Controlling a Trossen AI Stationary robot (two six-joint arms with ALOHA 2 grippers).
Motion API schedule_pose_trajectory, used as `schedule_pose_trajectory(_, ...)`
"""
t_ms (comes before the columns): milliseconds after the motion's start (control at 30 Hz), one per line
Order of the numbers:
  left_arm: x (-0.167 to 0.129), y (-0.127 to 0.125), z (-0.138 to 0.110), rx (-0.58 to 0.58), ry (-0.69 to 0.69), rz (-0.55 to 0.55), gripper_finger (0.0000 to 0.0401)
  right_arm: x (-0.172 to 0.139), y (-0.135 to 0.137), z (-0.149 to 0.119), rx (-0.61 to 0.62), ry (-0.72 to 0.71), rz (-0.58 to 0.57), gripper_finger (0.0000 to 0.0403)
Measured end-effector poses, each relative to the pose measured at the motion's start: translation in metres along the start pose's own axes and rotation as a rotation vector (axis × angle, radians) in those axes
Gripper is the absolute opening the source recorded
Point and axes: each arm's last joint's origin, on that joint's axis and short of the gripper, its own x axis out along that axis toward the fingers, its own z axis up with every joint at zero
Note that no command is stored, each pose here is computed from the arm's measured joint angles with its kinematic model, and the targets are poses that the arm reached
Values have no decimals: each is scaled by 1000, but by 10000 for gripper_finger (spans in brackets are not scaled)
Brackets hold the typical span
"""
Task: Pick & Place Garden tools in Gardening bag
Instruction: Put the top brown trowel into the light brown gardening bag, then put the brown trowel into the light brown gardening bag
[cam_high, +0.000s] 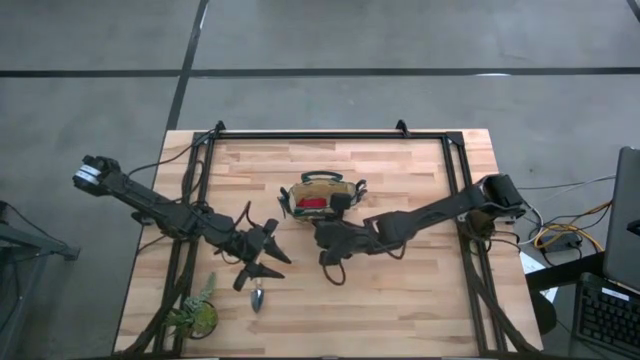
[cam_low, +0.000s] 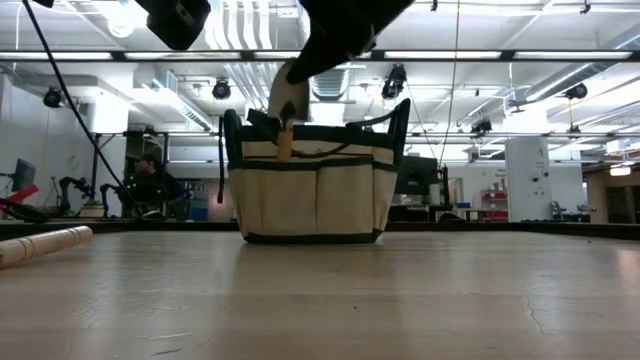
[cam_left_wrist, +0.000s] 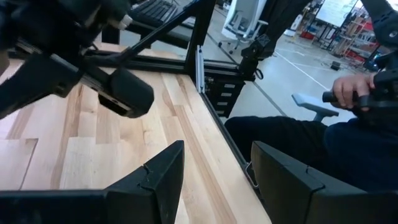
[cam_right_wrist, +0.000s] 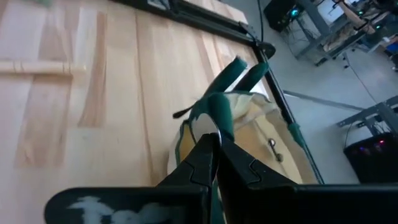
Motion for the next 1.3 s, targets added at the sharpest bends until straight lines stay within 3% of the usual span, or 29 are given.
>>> schedule_pose_trajectory(500,4,1,-3,-7,16,6,190,27,-7,-9,-2,35,40,9)
schedule_pose_trajectory(967,4,1,-4,-17,23,16,190,29,-8,-10,4,34,81,9)
schedule_pose_trajectory(1100,4,1,-4,-18,22,16,190,29,-8,-10,11,35,80,29)
schedule_pose_trajectory(1300,4,1,-4,-25,24,17,190,28,-7,-10,12,32,81,95)
